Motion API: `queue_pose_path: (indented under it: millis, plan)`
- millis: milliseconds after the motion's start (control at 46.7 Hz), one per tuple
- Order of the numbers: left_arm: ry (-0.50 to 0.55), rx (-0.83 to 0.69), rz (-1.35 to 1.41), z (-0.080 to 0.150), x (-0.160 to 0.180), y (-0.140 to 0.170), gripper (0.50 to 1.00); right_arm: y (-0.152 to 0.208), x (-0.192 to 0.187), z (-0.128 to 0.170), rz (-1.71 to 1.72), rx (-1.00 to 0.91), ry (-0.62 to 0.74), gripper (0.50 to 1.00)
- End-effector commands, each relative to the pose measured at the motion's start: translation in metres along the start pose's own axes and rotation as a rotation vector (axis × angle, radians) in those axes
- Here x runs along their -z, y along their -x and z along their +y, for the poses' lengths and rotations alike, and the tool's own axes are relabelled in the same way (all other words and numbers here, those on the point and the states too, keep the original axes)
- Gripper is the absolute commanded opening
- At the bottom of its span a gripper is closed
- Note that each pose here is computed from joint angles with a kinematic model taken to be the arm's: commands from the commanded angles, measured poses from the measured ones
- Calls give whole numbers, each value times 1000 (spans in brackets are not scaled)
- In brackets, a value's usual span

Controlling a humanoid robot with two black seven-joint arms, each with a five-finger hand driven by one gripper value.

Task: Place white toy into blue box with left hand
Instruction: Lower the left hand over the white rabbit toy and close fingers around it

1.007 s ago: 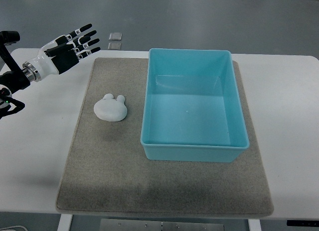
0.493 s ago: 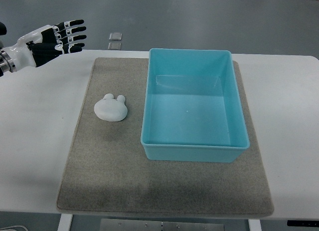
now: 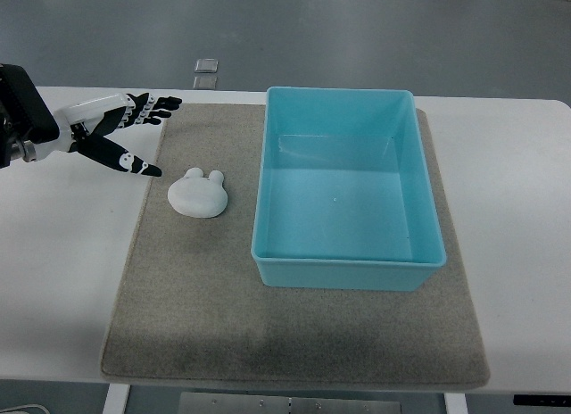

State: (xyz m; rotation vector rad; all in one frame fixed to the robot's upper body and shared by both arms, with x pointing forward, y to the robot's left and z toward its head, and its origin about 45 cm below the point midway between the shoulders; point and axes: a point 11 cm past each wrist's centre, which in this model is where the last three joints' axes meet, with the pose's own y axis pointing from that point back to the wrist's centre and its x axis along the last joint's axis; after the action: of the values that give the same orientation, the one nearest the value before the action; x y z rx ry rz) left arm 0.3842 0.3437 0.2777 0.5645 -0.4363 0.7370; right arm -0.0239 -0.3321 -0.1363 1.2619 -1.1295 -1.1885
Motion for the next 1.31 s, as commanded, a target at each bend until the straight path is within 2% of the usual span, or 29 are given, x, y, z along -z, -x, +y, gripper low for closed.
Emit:
queue_pose_path:
  millis: [0,171,579,729,1286]
  plan:
    - [1,15,-42,-3,-3,6,977,0,0,0,0,0,0,936]
    - [-2,29,-138,-9,-6,13,956,0,0,0,0,0,0,936]
    - [-6,100,-337,-36,-7,41,956,0,0,0,0,0,0,936]
    - [-2,103,-376,-42,-8,44,917,0,0,0,0,0,0,936]
    - [-43,128,-421,-50,3,49,915,0,0,0,0,0,0,936]
